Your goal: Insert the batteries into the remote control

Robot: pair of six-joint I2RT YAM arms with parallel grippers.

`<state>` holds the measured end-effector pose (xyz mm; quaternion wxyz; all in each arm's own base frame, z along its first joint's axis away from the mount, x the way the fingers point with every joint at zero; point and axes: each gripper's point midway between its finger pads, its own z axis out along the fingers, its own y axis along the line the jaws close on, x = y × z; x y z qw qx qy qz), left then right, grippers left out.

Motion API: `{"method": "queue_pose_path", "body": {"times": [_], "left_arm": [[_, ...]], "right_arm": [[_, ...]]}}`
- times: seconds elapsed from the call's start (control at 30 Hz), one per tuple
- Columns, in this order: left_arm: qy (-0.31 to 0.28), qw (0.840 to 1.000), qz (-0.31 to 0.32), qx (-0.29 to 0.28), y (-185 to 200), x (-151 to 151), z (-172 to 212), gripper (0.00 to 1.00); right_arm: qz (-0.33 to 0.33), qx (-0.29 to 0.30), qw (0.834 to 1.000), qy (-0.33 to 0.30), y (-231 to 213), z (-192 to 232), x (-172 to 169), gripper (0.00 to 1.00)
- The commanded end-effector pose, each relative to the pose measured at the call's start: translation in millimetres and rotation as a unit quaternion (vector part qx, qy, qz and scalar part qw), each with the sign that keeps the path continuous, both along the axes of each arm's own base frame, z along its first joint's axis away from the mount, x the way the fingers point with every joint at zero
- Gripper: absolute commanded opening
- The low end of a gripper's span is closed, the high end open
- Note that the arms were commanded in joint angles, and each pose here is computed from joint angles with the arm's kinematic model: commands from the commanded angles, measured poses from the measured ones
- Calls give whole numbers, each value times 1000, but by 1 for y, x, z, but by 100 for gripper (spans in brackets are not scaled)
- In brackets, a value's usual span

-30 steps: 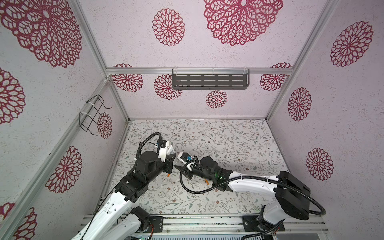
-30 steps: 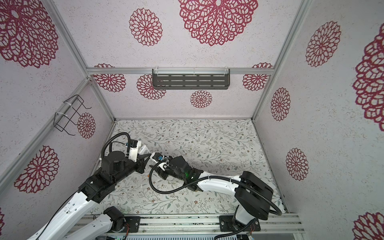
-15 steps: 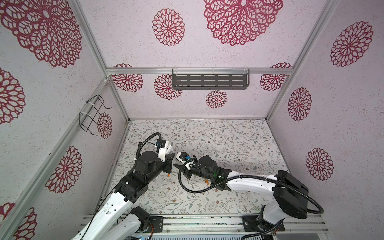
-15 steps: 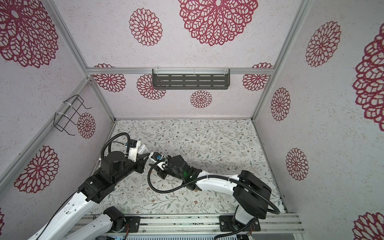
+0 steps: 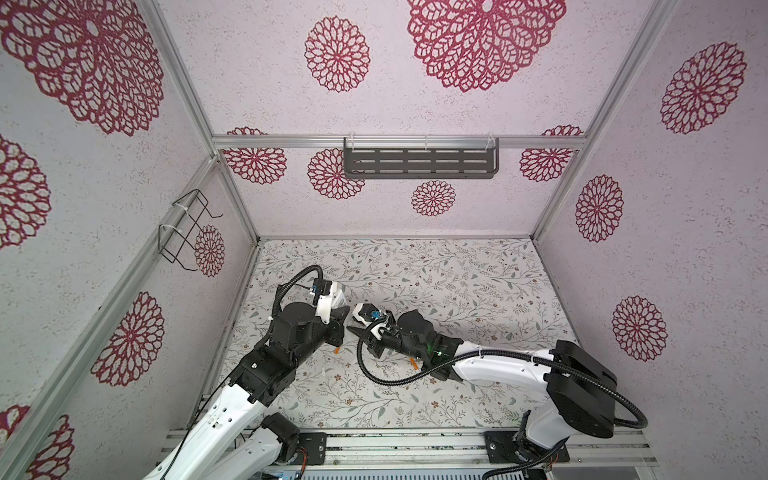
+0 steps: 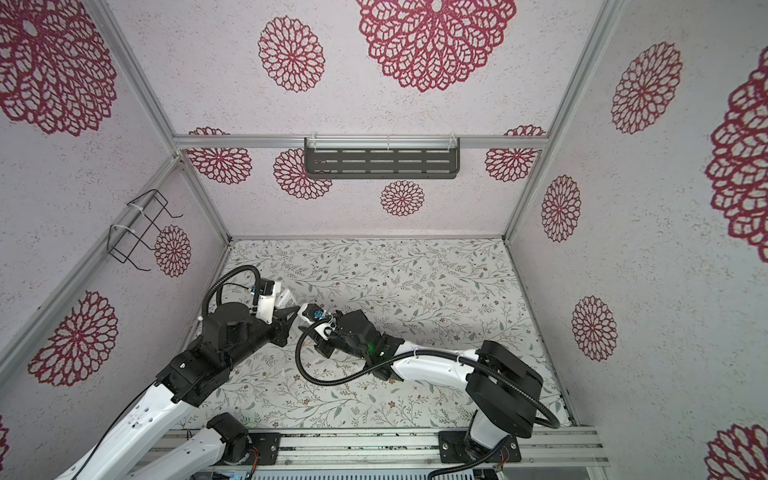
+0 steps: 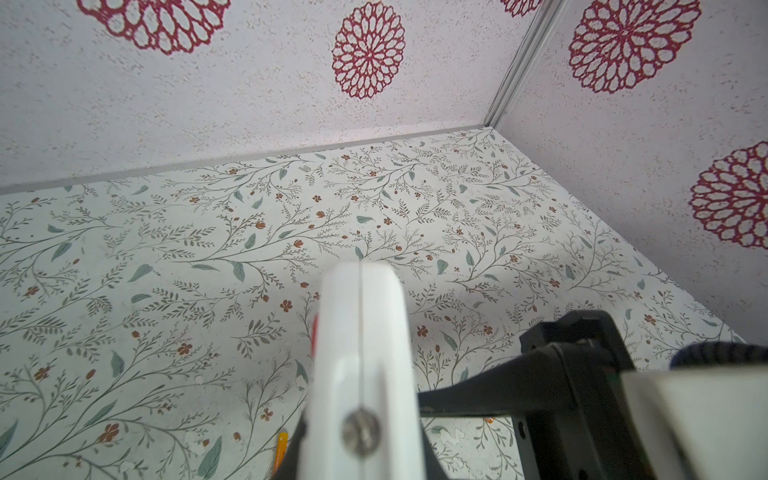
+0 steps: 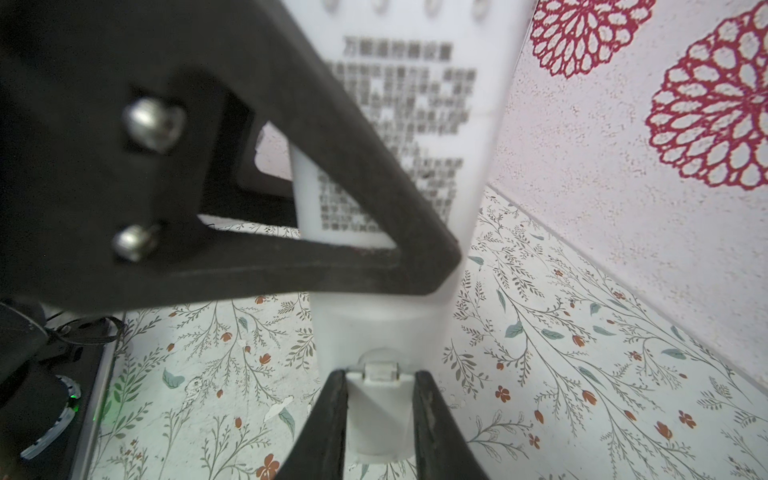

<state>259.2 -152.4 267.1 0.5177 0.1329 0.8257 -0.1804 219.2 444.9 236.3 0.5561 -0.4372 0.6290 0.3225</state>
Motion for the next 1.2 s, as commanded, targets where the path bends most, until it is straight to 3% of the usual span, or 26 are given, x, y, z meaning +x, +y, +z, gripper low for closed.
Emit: {"method": "queue_pose_path", "body": {"times": [0.0,0.9,1.07,1.17], "left_arm": [[-16,1000,-15,-10,-6,-2,10,0],[-15,1000,6,1,1,2,8,0],[-17,1000,8,1,2,1,9,0],[-19,1000,7,0,2,0,9,0]], "right_arm": [[7,34,999,-16,6,25,-1,27],[-15,51,999,4,-7,25,2,23],[-29,89,995,42,-19,33,10,27],[-33,120,989,74,-29,40,15,38]]}}
